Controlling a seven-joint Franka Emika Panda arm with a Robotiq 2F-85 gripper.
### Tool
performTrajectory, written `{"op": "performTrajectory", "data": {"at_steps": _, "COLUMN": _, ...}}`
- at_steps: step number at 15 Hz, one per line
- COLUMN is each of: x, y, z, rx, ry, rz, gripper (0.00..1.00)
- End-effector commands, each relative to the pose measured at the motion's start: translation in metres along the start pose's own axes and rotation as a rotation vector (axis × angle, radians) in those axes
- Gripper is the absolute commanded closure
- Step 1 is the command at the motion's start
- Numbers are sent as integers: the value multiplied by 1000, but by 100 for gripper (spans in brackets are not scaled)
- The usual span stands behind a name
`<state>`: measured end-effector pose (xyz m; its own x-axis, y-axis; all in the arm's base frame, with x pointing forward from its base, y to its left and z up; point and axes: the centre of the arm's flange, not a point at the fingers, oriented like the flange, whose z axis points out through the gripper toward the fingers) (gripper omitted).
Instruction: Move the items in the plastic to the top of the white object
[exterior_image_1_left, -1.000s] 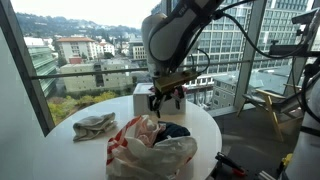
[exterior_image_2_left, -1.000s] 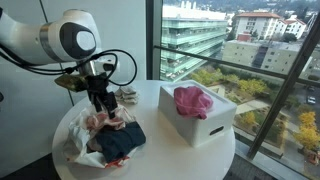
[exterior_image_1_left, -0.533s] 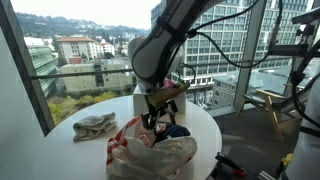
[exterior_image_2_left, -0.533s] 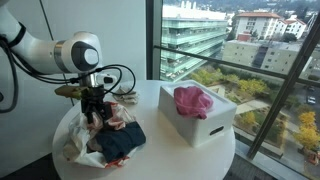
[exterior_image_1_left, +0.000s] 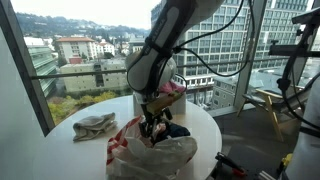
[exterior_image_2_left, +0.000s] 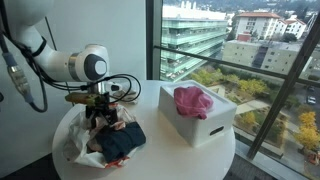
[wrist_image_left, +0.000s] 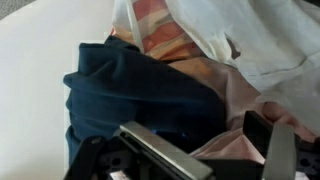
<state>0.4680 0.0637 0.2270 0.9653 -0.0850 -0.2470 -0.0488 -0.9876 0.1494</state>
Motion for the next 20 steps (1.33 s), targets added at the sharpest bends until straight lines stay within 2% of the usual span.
{"op": "performTrajectory", "data": {"at_steps": 1, "x": 19, "y": -1, "z": 6, "rx": 16, "ry": 25, "rz": -36, "gripper": 0}}
{"op": "performTrajectory", "data": {"at_steps": 2, "x": 22, "y": 0, "z": 9, "rx": 15, "ry": 29, "rz": -36, "gripper": 0}}
{"op": "performTrajectory", "data": {"at_steps": 3, "x": 23, "y": 0, "z": 11, "rx": 13, "ry": 32, "rz": -43, "gripper": 25}}
{"op": "performTrajectory", "data": {"at_steps": 4, "x": 24, "y": 1, "z": 12, "rx": 11, "ry": 33, "rz": -49, "gripper": 26}}
{"op": "performTrajectory", "data": {"at_steps": 5, "x": 25, "y": 1, "z": 13, "rx": 11, "ry": 35, "rz": -51, "gripper": 32}}
{"op": "performTrajectory", "data": {"at_steps": 8, "x": 26, "y": 1, "z": 14, "rx": 13, "ry": 34, "rz": -56, "gripper": 58}}
{"op": "performTrajectory", "data": {"at_steps": 14, "x": 27, "y": 0, "z": 13, "rx": 9, "ry": 43, "rz": -56, "gripper": 99}}
{"op": "performTrajectory", "data": {"at_steps": 18, "x": 22, "y": 4, "z": -10, "rx": -20, "ry": 73, "rz": -53, "gripper": 98}}
{"op": "performTrajectory", "data": {"at_steps": 20, "x": 18, "y": 11, "z": -37, "rx": -33, "ry": 111, "rz": -48, "gripper": 98}}
